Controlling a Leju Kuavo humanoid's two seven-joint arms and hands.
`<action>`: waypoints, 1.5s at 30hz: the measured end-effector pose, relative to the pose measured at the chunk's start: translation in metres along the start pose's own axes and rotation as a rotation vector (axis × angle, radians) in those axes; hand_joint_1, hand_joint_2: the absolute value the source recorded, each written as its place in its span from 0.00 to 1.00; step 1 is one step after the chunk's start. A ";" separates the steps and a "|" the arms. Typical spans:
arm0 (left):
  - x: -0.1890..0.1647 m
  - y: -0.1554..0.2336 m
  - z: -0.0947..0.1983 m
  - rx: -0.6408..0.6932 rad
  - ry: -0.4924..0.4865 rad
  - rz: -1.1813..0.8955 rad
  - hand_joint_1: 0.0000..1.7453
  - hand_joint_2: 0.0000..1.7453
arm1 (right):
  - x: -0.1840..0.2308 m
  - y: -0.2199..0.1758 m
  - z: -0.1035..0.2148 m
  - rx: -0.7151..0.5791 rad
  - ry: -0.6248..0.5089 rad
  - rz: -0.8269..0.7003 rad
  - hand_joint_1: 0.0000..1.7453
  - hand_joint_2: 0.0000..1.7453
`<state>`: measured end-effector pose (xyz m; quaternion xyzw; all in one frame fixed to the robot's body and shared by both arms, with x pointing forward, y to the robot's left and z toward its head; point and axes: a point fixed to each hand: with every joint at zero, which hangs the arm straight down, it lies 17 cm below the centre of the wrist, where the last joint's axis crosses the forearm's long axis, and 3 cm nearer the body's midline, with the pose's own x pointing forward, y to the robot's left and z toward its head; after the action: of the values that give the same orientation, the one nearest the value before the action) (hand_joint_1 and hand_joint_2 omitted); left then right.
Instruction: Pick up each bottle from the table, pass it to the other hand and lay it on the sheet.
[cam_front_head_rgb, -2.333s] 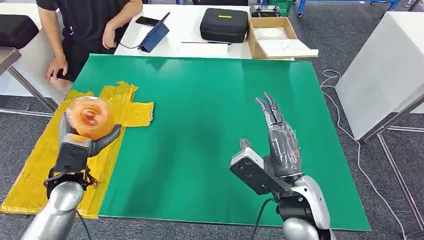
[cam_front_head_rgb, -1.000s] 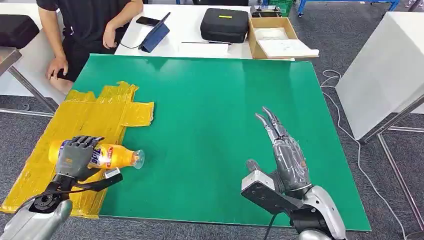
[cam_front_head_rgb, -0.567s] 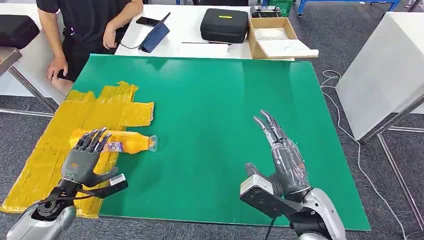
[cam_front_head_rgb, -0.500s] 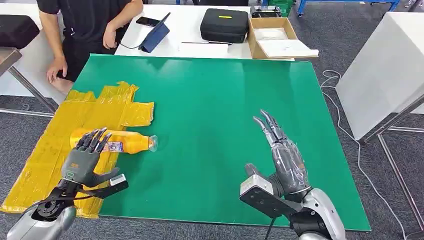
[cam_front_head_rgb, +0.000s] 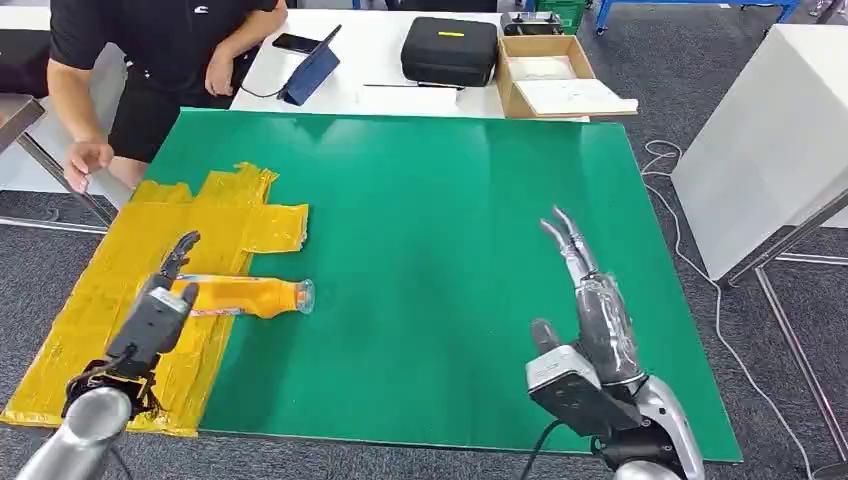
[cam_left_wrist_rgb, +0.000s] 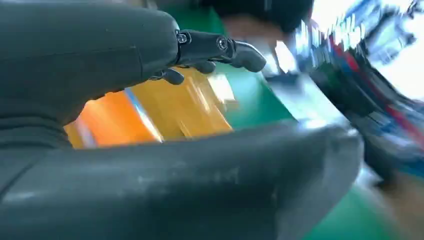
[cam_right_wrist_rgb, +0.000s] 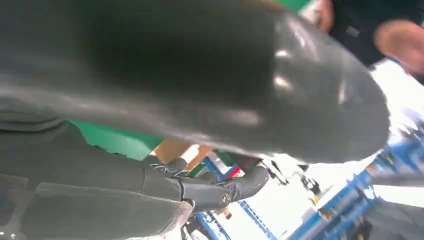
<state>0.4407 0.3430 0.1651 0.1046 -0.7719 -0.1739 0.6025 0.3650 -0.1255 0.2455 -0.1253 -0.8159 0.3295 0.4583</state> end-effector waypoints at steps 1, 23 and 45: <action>0.014 -0.004 -0.002 -0.014 -0.028 0.102 0.00 0.00 | 0.004 -0.005 -0.004 -0.024 -0.020 -0.035 0.00 0.00; 0.124 -0.057 -0.058 -0.018 -0.196 0.546 0.00 0.00 | 0.014 0.040 -0.085 -0.087 -0.060 -0.400 0.00 0.00; 0.154 -0.043 -0.075 0.058 -0.278 0.560 0.00 0.00 | 0.041 0.087 -0.112 0.014 -0.066 -0.472 0.00 0.00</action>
<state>0.4721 0.2353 0.3016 -0.1197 -0.8502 0.0085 0.5126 0.4272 0.0086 0.2567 0.0829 -0.8350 0.2226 0.4964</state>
